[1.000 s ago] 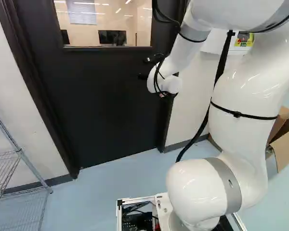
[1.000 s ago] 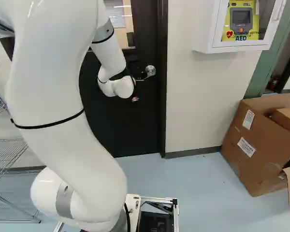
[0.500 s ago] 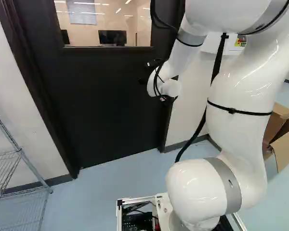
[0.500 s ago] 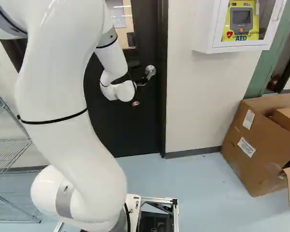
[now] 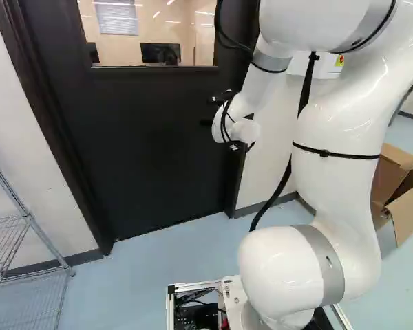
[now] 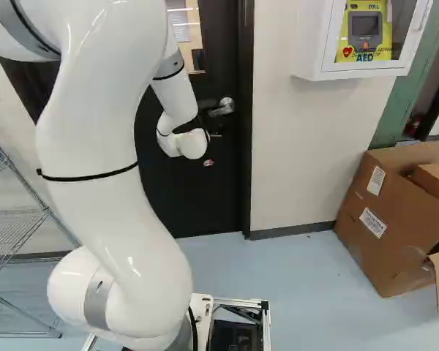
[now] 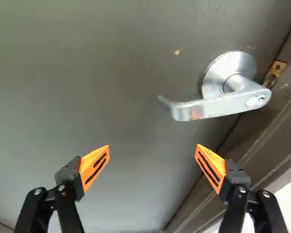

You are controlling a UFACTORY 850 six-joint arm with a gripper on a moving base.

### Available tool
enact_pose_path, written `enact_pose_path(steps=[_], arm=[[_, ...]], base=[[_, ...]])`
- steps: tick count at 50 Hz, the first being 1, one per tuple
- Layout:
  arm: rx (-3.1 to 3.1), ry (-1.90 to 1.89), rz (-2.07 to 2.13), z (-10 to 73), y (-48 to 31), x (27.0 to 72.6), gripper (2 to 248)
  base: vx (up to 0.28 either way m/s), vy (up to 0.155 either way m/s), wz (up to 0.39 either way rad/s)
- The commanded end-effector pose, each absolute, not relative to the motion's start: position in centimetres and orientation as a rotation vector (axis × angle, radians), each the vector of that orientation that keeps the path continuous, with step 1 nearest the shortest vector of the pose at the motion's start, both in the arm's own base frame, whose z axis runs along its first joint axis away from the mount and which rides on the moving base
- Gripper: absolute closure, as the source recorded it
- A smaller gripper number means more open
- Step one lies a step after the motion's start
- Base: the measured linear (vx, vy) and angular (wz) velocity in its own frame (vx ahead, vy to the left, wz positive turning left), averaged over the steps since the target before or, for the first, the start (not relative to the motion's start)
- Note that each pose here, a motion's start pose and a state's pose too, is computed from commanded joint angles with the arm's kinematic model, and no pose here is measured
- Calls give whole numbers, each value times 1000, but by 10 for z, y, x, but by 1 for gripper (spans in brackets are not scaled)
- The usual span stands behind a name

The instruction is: Open the door and move inside

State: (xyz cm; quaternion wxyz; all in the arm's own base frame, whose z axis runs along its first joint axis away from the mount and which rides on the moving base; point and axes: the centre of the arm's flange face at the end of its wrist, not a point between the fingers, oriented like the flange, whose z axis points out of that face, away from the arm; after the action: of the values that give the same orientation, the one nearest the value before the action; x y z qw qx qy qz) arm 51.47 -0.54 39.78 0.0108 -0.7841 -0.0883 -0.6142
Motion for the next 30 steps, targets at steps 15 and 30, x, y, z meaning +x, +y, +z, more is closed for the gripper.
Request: enact_pose_path(steps=[15, 30], arm=[[-2472, -273, -1878, 381, -6, 521, 3], [-2469, -286, -1876, 374, -5, 540, 3]], base=[[0, 0, 0], [0, 0, 0]])
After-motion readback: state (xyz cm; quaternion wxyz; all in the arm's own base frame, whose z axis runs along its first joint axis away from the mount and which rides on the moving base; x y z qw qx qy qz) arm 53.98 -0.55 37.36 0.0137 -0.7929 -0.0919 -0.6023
